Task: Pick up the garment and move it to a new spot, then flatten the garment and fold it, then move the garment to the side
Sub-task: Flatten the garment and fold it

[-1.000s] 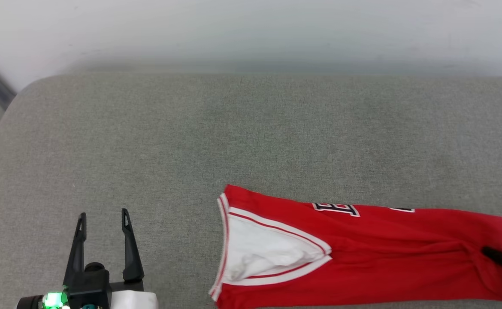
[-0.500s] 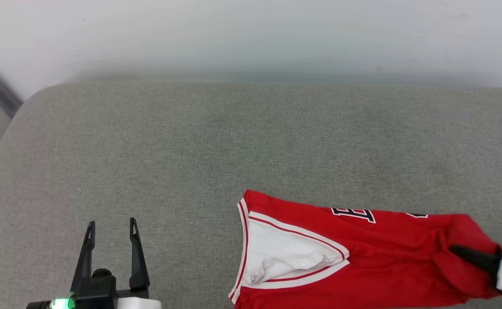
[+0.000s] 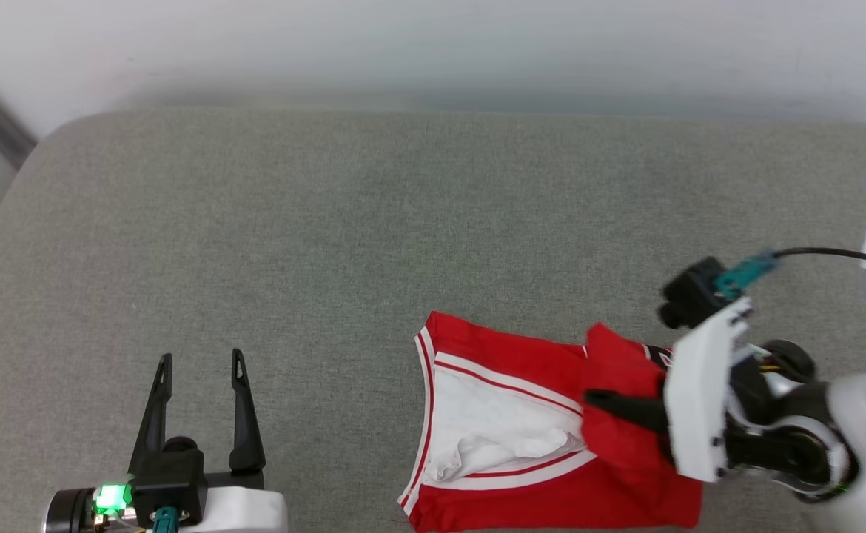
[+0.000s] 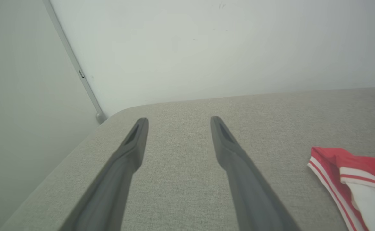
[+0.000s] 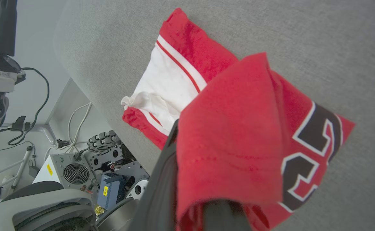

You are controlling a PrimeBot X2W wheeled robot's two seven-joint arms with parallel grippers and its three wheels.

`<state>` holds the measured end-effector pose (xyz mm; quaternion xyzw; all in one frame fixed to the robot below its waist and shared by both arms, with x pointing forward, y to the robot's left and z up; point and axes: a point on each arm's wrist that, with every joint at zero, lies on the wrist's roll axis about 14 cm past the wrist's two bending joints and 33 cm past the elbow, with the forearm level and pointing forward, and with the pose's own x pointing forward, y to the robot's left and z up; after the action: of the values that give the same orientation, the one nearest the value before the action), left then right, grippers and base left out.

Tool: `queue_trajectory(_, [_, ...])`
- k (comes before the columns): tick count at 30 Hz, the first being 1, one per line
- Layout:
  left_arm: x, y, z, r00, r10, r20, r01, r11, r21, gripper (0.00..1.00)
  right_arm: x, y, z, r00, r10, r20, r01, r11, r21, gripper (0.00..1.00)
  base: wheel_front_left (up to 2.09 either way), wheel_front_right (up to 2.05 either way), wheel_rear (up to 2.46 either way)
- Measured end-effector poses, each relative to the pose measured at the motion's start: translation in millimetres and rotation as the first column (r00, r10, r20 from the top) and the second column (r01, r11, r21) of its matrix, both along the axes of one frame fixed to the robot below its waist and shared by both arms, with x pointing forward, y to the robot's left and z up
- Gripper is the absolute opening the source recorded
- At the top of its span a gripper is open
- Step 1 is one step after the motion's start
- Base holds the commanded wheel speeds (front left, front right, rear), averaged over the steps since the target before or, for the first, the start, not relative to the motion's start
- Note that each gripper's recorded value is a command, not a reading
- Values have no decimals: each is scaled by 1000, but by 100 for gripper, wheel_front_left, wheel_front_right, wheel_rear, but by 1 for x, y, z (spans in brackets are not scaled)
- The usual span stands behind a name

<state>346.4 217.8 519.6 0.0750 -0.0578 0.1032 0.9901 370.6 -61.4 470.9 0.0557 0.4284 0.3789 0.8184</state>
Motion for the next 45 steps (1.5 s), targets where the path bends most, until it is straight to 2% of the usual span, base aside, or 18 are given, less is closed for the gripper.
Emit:
queue_trajectory(6, [12, -1, -6, 1000, -4, -15, 4, 1000, -9, 100, 3, 49, -14, 987, 160, -18, -160, 986, -44, 0, 0, 0, 0])
queue_trajectory(10, [19, -3, -12, 999, -14, -31, 14, 1000, -15, 100, 2, 62, -40, 972, 228, -56, -233, 964, -127, 0, 0, 0, 0])
queue_trajectory(16, [25, -3, -17, 999, -12, -46, 11, 1000, -16, 100, 5, 66, -77, 962, 259, -90, -273, 938, -215, 0, 0, 0, 0])
queue_trajectory(20, [26, -4, -20, 999, -8, -53, 7, 1000, -22, 100, 4, 68, -89, 963, 254, -92, -269, 939, -215, 0, 0, 0, 0])
queue_trajectory(21, [26, -4, -20, 999, -8, -53, 7, 1000, -23, 100, 4, 69, -89, 963, 254, -89, -267, 941, -209, 27, 0, 0, 0])
queue_trajectory(22, [26, -4, -20, 999, -8, -53, 7, 1000, -24, 100, 5, 70, -89, 964, 257, -72, -267, 941, -208, 95, 0, 0, 0])
queue_trajectory(23, [25, -5, -20, 999, -8, -53, 7, 1000, -26, 100, 7, 71, -87, 964, 262, -51, -267, 942, -204, 100, 0, 0, 0])
queue_trajectory(26, [24, -4, -17, 999, -7, -43, 5, 1000, -27, 100, 13, 76, -72, 969, 246, 19, -240, 959, -147, 100, 0, 0, 0])
queue_trajectory(29, [20, -3, -14, 999, -4, -37, 3, 1000, -26, 100, 32, 74, -39, 966, 207, 158, -195, 977, -85, 100, 0, 0, 0])
queue_trajectory(32, [17, -5, -10, 1000, -10, -25, 10, 1000, -28, 100, 56, 69, 7, 937, 111, 332, -125, 992, 19, 100, 0, 0, 0])
queue_trajectory(35, [16, -8, -7, 1000, -24, -15, 24, 999, -31, 100, 85, 44, 51, 858, -25, 512, -31, 995, 100, 100, 0, 0, 0])
queue_trajectory(36, [16, -10, -6, 999, -30, -12, 30, 999, -31, 100, 93, 34, 66, 819, -75, 569, 0, 991, 130, 100, 0, 0, 0])
queue_trajectory(39, [18, -13, -2, 999, -45, 2, 45, 998, -33, 100, 116, 0, 111, 671, -227, 706, 88, 970, 229, 100, 0, 0, 0])
queue_trajectory(41, [19, -15, 0, 999, -53, 8, 53, 998, -33, 100, 124, -25, 135, 553, -327, 766, 140, 943, 301, 100, 0, 0, 0])
queue_trajectory(43, [21, -16, 1, 998, -61, 15, 61, 998, -34, 100, 126, -47, 149, 452, -387, 804, 178, 922, 344, 100, 0, 0, 0])
queue_trajectory(45, [22, -18, 3, 998, -66, 19, 67, 997, -35, 100, 122, -62, 155, 370, -407, 835, 195, 913, 358, 100, 0, 0, 0])
